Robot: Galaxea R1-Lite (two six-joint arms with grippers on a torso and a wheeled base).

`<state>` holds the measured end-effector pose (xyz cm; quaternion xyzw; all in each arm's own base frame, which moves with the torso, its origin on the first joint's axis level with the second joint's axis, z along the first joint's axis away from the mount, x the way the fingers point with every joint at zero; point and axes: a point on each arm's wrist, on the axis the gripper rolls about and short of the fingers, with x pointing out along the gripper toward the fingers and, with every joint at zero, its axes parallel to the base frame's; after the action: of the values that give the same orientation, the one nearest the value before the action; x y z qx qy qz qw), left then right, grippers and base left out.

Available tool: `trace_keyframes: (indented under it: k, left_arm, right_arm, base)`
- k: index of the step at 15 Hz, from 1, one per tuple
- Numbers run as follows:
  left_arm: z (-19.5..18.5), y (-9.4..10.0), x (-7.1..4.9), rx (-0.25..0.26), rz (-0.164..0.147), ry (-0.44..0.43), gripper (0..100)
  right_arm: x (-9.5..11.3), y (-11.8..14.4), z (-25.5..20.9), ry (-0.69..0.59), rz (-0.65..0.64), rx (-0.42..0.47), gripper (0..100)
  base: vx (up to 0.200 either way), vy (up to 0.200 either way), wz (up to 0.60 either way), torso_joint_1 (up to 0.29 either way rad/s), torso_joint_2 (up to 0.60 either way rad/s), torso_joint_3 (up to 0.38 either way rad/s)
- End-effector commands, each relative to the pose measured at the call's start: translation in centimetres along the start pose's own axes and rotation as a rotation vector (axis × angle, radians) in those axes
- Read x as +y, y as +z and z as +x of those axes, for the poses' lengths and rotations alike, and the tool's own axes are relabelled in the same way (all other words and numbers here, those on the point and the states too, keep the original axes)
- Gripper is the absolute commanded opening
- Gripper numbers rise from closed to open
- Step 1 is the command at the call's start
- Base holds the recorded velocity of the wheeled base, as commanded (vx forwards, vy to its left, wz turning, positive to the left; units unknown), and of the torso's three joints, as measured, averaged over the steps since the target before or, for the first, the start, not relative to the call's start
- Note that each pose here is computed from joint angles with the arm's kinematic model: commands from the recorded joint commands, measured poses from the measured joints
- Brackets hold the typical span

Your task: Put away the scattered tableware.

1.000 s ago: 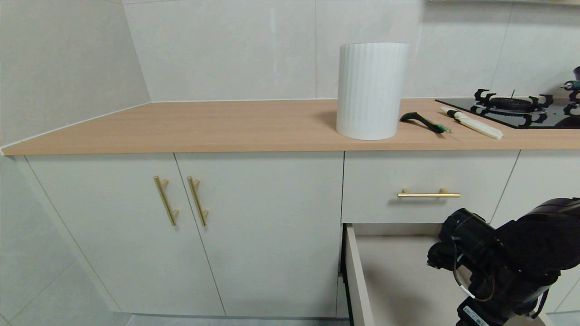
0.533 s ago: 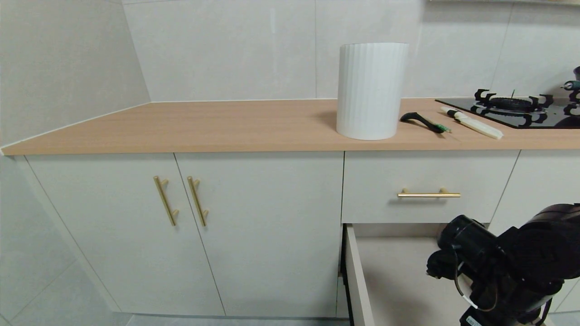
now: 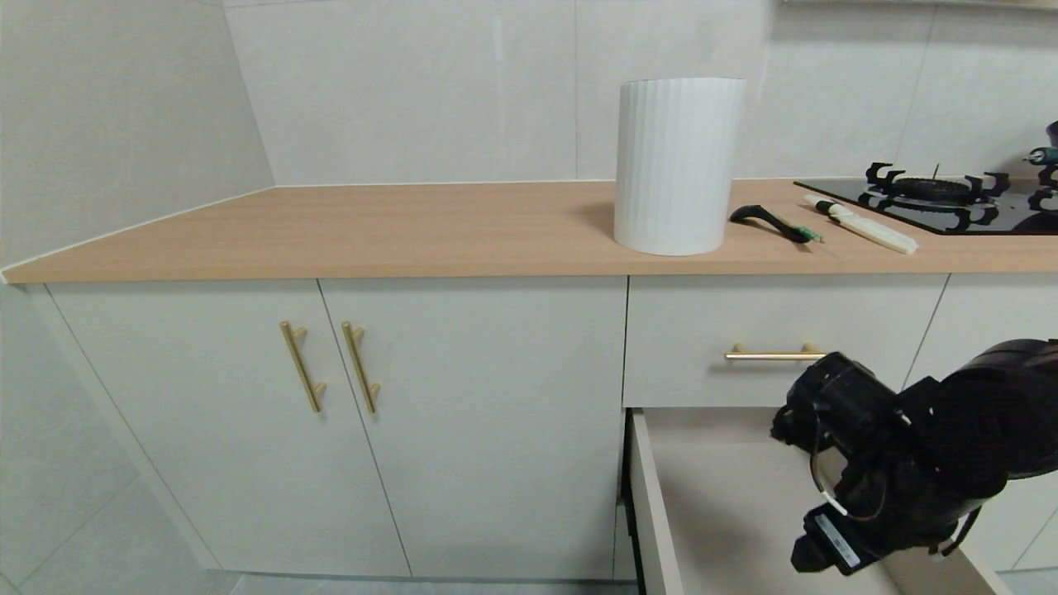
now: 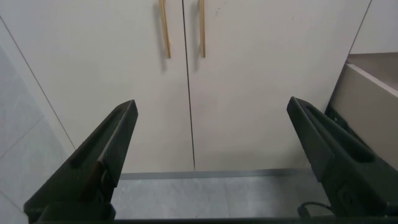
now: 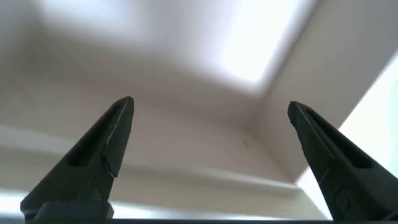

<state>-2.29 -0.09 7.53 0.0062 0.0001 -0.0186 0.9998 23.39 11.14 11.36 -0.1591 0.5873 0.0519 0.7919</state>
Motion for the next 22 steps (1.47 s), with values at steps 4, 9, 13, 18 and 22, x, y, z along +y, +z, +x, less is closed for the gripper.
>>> trace_keyframes:
  k: [4,9,13,18,22]
  left_arm:
    - [0.0,0.0,0.0,0.001,0.0,0.0,100]
    - [0.0,0.0,0.0,0.001,0.0,0.0,100]
    - [0.0,0.0,0.0,0.001,0.0,0.0,100]
    - [0.0,0.0,0.0,0.001,0.0,0.0,100]
    - [0.0,0.0,0.0,0.001,0.0,0.0,100]
  right_arm:
    - [-4.4,2.9,-3.4,0.034,0.274,-0.192,100]
    - [-4.3,2.9,-4.1,0.046,0.28,-0.27,100]
    - [-4.3,2.9,-4.1,0.043,0.281,-0.271,100]
    - [-4.3,2.9,-4.1,0.042,0.281,-0.272,100]
    - [-4.3,2.9,-4.1,0.042,0.281,-0.272,100]
  base:
    - [0.0,0.0,0.0,0.0,0.0,0.0]
    - [0.0,0.0,0.0,0.0,0.0,0.0]
    - [0.0,0.0,0.0,0.018,-0.08,-0.052]
    - [0.0,0.0,0.0,0.113,-0.35,-0.278]
    - [0.0,0.0,0.0,0.17,-0.5,-0.287]
